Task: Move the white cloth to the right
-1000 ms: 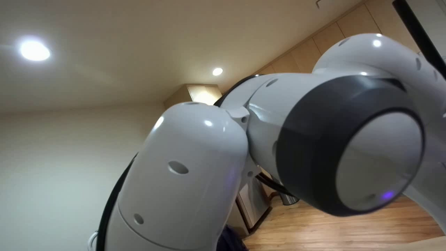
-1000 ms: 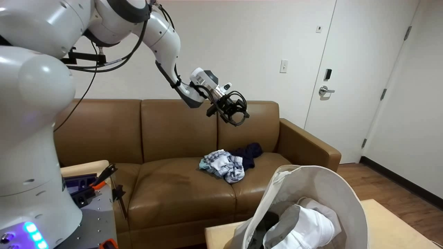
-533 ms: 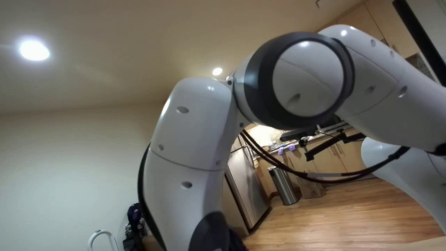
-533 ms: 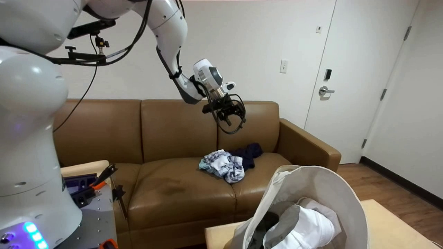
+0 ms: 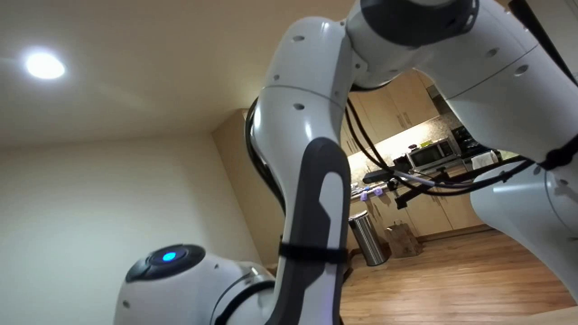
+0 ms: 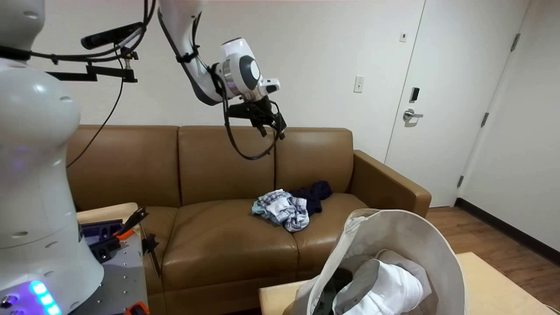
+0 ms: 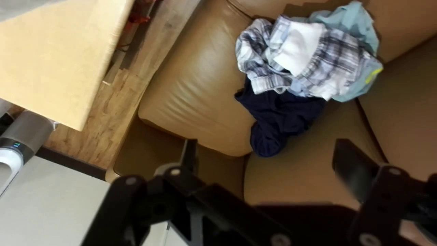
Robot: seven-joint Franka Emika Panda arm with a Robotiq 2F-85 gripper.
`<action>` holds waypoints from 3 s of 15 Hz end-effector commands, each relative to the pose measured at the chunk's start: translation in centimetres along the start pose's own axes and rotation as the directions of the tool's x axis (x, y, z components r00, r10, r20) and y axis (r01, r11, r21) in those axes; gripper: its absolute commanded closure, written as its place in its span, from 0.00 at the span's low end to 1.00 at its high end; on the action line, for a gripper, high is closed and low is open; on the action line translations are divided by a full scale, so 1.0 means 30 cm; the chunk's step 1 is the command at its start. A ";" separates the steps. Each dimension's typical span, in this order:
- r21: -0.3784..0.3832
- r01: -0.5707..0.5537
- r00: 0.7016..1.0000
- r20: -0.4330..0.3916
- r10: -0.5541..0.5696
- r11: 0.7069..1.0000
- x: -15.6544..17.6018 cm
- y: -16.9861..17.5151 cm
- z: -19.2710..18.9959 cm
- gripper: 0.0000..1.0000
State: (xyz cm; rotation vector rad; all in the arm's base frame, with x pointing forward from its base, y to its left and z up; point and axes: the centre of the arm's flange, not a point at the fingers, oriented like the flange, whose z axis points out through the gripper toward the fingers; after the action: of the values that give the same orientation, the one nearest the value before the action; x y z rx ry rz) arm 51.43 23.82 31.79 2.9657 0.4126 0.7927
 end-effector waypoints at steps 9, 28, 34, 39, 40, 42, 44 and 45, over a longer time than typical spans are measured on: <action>0.180 -0.132 0.975 -0.151 0.160 0.975 -0.095 -0.021 -0.361 0.00; 0.152 -0.549 0.627 0.725 0.285 0.822 -0.139 0.346 -0.690 0.00; 0.000 -0.561 0.675 0.580 0.457 0.828 -0.171 0.330 -0.610 0.00; -0.210 -0.495 0.720 0.444 0.533 0.843 -0.123 0.460 -0.626 0.00; -0.255 -0.491 0.723 0.413 0.553 0.833 -0.117 0.475 -0.634 0.00; -0.346 -0.510 0.704 0.358 0.613 0.787 -0.111 0.522 -0.631 0.00; -0.433 -0.520 0.682 0.308 0.663 0.736 -0.114 0.560 -0.633 0.00; -0.468 -0.504 0.667 0.323 0.672 0.725 -0.118 0.577 -0.638 0.00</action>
State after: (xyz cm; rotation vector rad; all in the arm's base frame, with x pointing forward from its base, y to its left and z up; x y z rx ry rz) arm 42.75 6.39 48.18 2.9085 -0.6217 0.1163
